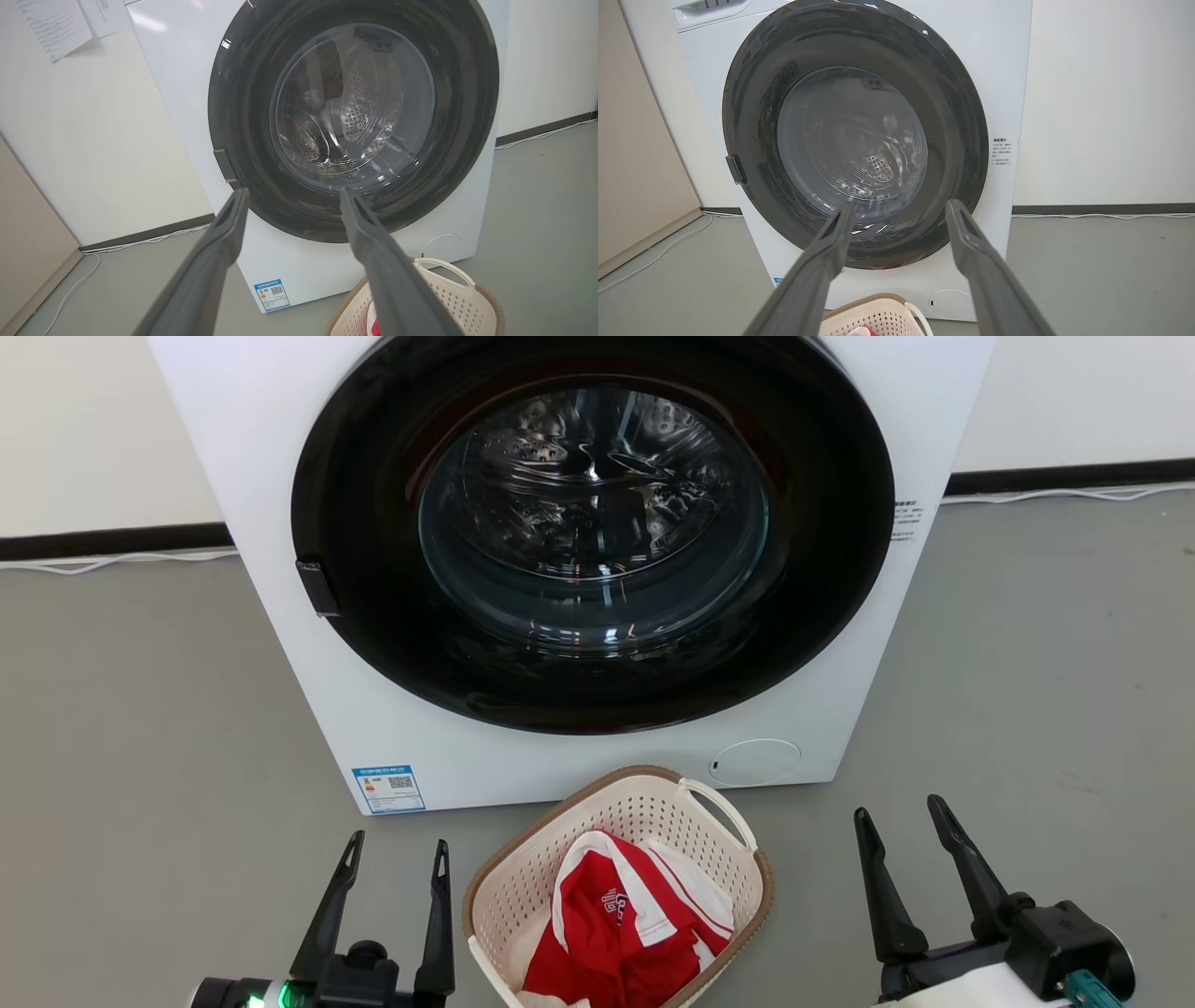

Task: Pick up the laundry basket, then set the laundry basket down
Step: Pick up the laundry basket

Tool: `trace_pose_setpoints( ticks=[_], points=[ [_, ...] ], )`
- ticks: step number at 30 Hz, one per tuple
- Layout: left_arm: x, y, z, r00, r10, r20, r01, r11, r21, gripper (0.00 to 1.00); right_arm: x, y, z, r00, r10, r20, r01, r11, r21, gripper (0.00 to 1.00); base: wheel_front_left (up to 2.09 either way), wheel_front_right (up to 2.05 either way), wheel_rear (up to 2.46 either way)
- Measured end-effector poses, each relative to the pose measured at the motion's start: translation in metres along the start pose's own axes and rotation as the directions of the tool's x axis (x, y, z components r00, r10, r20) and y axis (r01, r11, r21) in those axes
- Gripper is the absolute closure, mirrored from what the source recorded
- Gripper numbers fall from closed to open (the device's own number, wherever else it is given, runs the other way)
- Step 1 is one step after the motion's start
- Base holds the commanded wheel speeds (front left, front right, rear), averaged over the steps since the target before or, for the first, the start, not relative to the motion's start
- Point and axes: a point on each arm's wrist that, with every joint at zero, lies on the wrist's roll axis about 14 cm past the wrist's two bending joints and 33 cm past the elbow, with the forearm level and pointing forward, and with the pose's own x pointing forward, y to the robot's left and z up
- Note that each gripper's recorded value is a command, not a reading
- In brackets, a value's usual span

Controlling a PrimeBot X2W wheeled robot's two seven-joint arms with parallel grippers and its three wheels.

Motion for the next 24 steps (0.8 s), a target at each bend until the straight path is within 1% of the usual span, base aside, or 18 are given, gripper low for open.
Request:
trace_pose_setpoints(
  ticks=[6,9,12,20,24],
  points=[
    [0.003,-0.001,-0.007,1.0,0.0,-0.021,0.0,1.0,-0.014,0.0,0.002,-0.003,-0.007,1.0,-0.008,-0.021,0.008,1.0,0.002,0.0,0.0,0.0,0.0],
    [0.005,-0.001,-0.017,0.999,0.001,-0.052,-0.002,1.0,-0.022,0.0,0.005,-0.008,-0.014,0.999,-0.021,-0.042,0.021,1.0,0.002,0.0,0.0,0.0,0.0],
    [0.009,-0.002,-0.03,0.995,0.0,-0.096,-0.005,0.998,-0.055,0.0,0.012,-0.012,-0.022,0.998,-0.029,-0.063,0.029,1.0,0.002,0.0,0.0,0.0,0.0],
    [0.039,-0.004,-0.072,0.979,-0.002,-0.206,-0.028,0.99,-0.142,0.0,0.051,-0.021,-0.036,0.996,-0.039,-0.076,0.039,0.999,-0.003,0.0,0.0,0.0,0.0],
    [0.058,-0.007,-0.098,0.967,-0.009,-0.255,-0.032,0.987,-0.157,0.0,0.075,-0.024,-0.044,0.997,-0.034,-0.074,0.034,0.999,-0.005,0.0,0.0,0.0,0.0]
  ],
)
